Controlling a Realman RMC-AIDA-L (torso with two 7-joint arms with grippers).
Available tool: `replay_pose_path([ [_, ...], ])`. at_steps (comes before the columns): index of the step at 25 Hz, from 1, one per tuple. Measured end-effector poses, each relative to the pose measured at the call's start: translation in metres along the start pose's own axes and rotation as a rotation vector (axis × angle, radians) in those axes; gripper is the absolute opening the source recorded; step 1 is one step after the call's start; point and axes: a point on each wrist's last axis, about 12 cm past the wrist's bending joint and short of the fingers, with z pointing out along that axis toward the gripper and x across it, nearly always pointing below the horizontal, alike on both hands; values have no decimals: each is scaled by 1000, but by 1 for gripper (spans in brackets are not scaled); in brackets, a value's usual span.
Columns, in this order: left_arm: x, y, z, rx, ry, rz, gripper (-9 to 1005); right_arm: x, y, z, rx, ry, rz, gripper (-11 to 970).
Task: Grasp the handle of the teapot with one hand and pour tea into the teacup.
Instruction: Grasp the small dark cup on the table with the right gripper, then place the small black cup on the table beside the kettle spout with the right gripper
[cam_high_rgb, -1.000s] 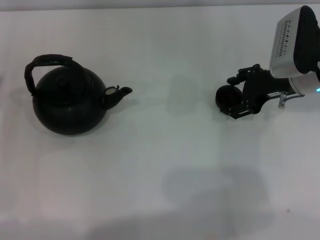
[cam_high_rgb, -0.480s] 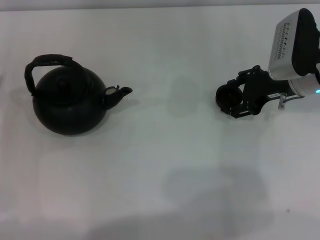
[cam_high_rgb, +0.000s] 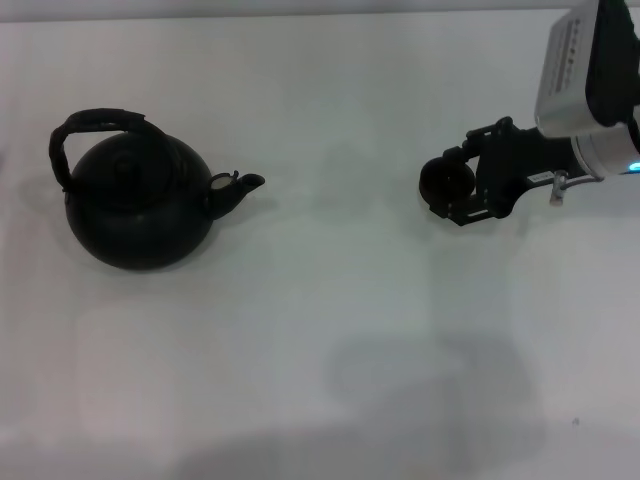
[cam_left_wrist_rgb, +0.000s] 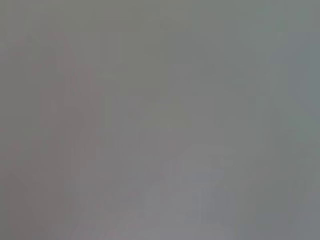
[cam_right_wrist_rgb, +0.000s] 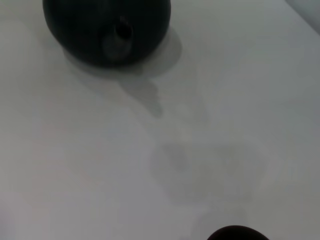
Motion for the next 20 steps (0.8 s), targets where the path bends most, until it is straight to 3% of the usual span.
replay_pose_path([
  [12, 0, -1, 1, 2, -2, 0, 834, -42, 7, 12, 22, 0, -55, 724],
  [20, -1, -2, 2, 5, -4, -1, 834, -50, 12, 24, 32, 21, -92, 724],
])
